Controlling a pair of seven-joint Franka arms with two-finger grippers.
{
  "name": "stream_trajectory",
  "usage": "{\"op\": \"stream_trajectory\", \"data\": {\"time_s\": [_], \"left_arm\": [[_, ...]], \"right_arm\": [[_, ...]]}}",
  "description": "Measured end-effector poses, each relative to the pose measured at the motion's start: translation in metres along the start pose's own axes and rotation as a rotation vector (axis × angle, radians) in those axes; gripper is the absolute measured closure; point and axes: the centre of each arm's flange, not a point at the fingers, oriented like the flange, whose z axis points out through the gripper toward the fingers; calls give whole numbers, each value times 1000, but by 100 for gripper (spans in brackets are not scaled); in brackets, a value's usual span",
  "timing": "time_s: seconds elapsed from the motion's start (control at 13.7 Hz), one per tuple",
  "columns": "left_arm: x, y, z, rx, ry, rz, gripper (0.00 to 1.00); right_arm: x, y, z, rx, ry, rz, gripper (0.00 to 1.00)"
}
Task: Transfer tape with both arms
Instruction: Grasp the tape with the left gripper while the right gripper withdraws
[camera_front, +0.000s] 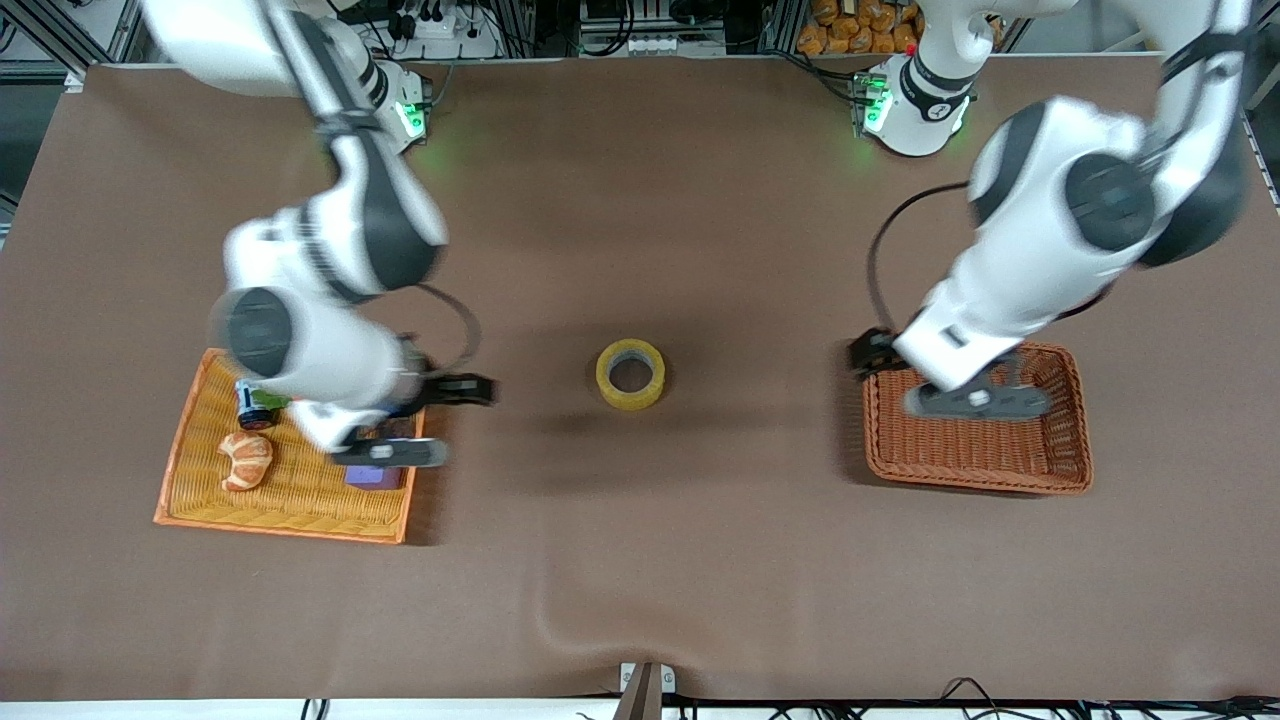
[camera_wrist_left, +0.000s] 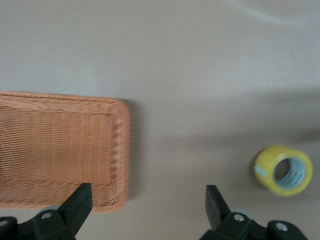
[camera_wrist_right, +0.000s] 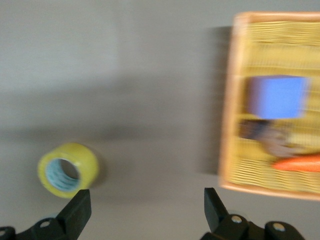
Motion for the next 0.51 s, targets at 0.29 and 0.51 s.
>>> {"op": "stream_trajectory", "data": {"time_s": [0.29, 0.51], "left_arm": [[-15, 96, 75, -41, -5, -24, 0], [-35, 149, 116, -69, 1, -10, 0]], "right_arm": [[-16, 65, -68, -85, 28, 28, 0], [-44, 94, -127, -79, 79, 53, 0]]}}
